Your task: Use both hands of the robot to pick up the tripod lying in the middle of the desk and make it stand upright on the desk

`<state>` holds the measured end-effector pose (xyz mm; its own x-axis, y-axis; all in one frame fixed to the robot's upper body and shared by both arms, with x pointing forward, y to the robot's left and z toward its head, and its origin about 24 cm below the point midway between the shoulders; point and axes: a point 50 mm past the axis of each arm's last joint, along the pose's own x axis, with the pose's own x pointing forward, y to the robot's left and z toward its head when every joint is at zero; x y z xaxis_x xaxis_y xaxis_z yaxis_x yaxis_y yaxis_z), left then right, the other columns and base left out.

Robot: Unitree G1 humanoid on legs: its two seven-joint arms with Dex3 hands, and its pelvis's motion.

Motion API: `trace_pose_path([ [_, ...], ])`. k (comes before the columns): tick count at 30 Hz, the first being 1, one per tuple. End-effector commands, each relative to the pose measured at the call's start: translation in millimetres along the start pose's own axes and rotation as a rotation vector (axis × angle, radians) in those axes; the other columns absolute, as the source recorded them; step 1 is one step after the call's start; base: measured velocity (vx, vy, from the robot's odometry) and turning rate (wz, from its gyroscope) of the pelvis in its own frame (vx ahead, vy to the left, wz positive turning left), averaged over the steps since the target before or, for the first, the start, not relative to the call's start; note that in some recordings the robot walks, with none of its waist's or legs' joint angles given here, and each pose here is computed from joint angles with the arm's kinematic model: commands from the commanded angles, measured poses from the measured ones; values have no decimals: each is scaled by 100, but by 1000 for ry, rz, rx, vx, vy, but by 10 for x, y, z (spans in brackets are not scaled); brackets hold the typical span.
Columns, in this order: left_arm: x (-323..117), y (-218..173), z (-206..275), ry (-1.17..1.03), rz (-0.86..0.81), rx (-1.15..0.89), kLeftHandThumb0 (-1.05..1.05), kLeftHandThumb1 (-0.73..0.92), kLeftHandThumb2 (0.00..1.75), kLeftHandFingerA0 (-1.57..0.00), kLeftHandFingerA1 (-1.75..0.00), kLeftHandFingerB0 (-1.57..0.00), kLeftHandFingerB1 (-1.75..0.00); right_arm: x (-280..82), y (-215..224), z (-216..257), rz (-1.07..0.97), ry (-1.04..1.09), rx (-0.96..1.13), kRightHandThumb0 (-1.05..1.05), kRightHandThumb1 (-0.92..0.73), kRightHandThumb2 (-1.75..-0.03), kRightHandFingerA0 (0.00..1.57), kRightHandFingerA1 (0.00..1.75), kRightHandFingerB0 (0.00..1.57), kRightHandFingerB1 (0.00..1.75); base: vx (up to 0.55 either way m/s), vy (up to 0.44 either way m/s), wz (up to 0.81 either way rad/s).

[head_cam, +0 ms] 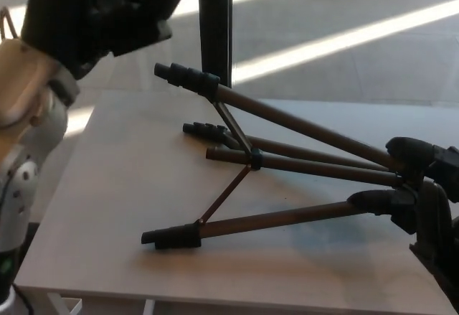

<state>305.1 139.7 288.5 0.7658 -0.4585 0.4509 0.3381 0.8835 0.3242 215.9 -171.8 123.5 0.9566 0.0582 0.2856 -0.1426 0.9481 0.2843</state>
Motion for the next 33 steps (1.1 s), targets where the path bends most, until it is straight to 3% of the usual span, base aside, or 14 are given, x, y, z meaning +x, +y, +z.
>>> trace_pose_path([
  [1, 176, -42, -103, 132, -58, 214, -65, 80, 64, -50, -55, -47, -46, 21, -112, -76, -82, 66, -16, -75, -74, -63, 88, 71, 71, 54, 0, 0, 0],
  [9, 409, -260, -208, 187, -237, 640, -74, 77, 63, -50, -56, -51, -42, 44, -144, -109, -113, 77, -10, -75, -73, -63, 88, 71, 71, 54, 0, 0, 0],
  [11, 416, -262, -210, 187, -240, 654, -74, 77, 63, -50, -56, -51, -42, 45, -144, -110, -114, 77, -9, -75, -73, -63, 88, 71, 71, 54, 0, 0, 0],
  [13, 508, -383, -245, 167, -317, 950, -72, 74, 63, -45, -56, -49, -41, 40, -137, -118, -122, 81, 20, -72, -74, -62, 86, 72, 70, 55, 0, 0, 0],
  [14, 557, -452, -288, 123, -327, 1049, -75, 71, 62, -52, -58, -57, -42, 32, -142, -121, -124, 84, 18, -72, -74, -62, 86, 74, 69, 55, 0, 0, 0],
  [19, 662, -617, -369, 67, -364, 1250, -76, 74, 63, -50, -63, -56, -47, -34, -142, -177, -137, 118, 26, -73, -72, -62, 87, 73, 70, 56, 0, 0, 0],
  [20, 686, -639, -368, 70, -365, 1261, -72, 60, 106, -48, -68, -47, -57, -43, -147, -181, -140, 122, 29, -74, -71, -62, 89, 73, 71, 55, 0, 0, 0],
  [21, 712, -664, -363, 69, -369, 1282, -74, 62, 107, -46, -67, -47, -56, -53, -149, -184, -142, 127, 30, -74, -72, -62, 89, 74, 72, 55, 0, 0, 0],
  [22, 742, -688, -356, 64, -366, 1291, -74, 61, 106, -46, -67, -48, -56, -59, -151, -186, -143, 130, 33, -74, -71, -62, 89, 74, 73, 55, 0, 0, 0],
  [23, 776, -712, -344, 53, -356, 1298, -76, 74, 63, -50, -62, -59, -45, -60, -153, -190, -144, 130, 37, -73, -71, -62, 90, 75, 73, 56, 0, 0, 0],
  [25, 840, -756, -307, 37, -336, 1297, -77, 75, 63, -48, -66, -57, -47, -60, -154, -199, -146, 134, 47, -74, -71, -61, 91, 75, 72, 57, 0, 0, 0],
  [26, 865, -770, -283, 35, -333, 1292, -73, 61, 107, -48, -71, -46, -58, -62, -146, -209, -150, 141, 51, -74, -71, -61, 91, 75, 73, 57, 0, 0, 0],
  [27, 883, -781, -268, 29, -321, 1284, -77, 76, 63, -47, -68, -55, -50, -65, -139, -212, -147, 146, 56, -74, -71, -61, 91, 74, 73, 56, 0, 0, 0],
  [33, 937, -862, -298, 11, -298, 1260, -80, 79, 64, -48, -72, -55, -51, -93, -117, -247, -150, 166, 73, -75, -70, -61, 90, 75, 74, 56, 0, 0, 0],
])
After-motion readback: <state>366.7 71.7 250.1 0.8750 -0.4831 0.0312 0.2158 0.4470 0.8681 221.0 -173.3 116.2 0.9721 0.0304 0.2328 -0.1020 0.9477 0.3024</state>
